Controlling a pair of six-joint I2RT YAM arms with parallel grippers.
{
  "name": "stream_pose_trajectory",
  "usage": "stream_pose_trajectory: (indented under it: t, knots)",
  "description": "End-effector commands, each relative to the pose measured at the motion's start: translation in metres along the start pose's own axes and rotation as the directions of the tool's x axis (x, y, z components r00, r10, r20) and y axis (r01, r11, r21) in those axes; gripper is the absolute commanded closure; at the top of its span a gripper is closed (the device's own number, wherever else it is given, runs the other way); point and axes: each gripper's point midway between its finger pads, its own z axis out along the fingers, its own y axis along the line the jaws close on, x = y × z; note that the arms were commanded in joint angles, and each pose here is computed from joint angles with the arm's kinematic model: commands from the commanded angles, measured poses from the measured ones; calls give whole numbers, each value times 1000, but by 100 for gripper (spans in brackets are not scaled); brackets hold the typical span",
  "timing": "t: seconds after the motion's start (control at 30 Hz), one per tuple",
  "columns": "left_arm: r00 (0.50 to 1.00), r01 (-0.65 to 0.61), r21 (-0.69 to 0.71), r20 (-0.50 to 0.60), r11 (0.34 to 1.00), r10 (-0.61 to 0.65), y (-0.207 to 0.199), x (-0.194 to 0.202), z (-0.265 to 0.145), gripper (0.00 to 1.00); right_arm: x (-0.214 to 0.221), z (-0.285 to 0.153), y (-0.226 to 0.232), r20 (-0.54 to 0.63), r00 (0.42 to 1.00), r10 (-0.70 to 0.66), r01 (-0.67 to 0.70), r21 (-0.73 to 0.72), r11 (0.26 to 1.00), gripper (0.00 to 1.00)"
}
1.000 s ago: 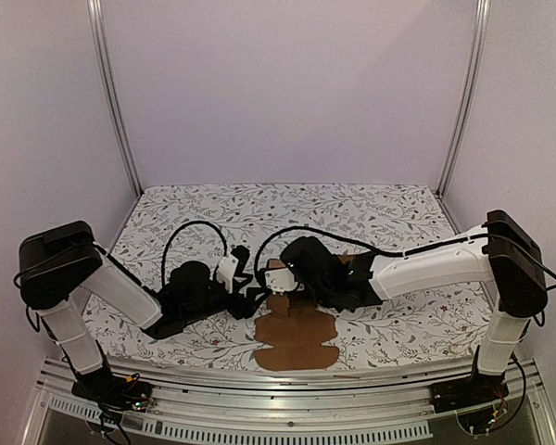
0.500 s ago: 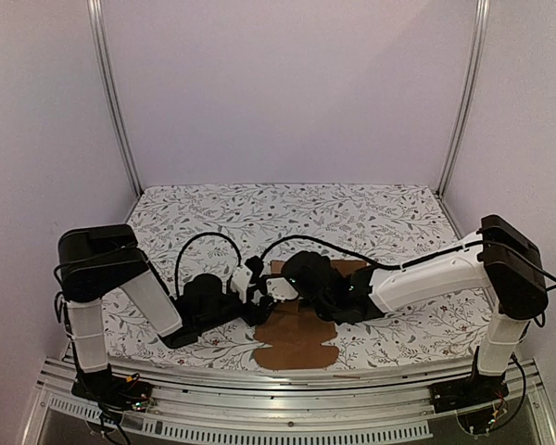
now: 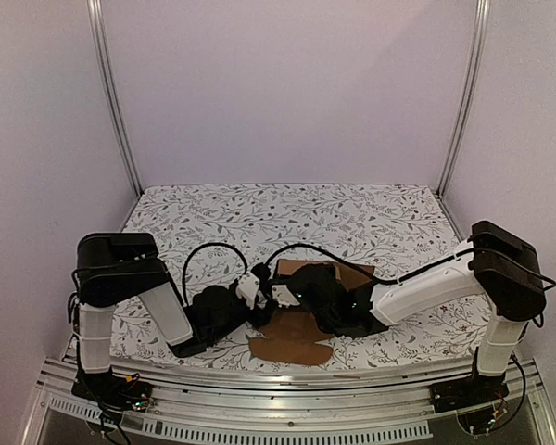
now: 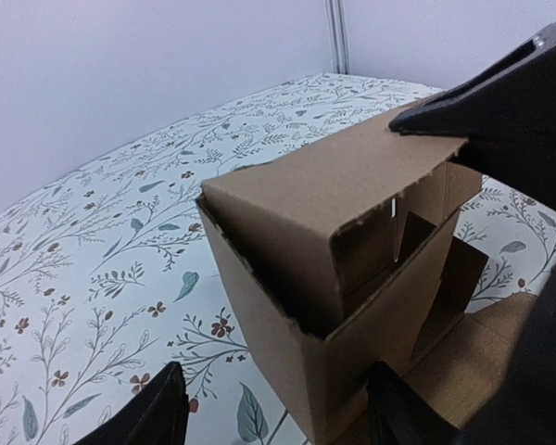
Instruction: Fold the paper box
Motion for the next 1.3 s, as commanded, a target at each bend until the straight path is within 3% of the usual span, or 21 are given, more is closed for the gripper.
stream_pose_trajectory:
  t: [0.0, 0.17, 0.3, 0.53, 0.9, 1.07, 1.27]
  knots:
    - [989, -43, -22, 143, 999, 46, -7, -32, 2, 35, -7, 2, 21, 39, 998, -40, 39, 34, 999, 100]
    - [985, -46, 40, 167, 998, 38, -20, -38, 7, 36, -9, 4, 13, 57, 995, -85, 74, 177, 981, 100]
    - [983, -62, 49, 173, 997, 53, -24, -38, 11, 40, -10, 5, 20, 62, 987, -145, 130, 210, 969, 100]
    - [985, -56, -29, 164, 998, 60, -13, -35, 19, 56, -12, -1, 22, 92, 988, -127, 108, 185, 977, 100]
    - [986, -9, -70, 167, 998, 21, -10, -33, 31, 76, -12, -18, -8, 97, 995, -32, 26, 59, 998, 84]
    - [985, 9, -60, 170, 998, 1, -12, -32, 33, 77, -9, -30, -24, 97, 991, 92, -90, -26, 996, 78]
    - [985, 45, -31, 171, 998, -39, -10, -30, 35, 76, -10, -26, -9, 102, 990, 99, -92, -71, 993, 83]
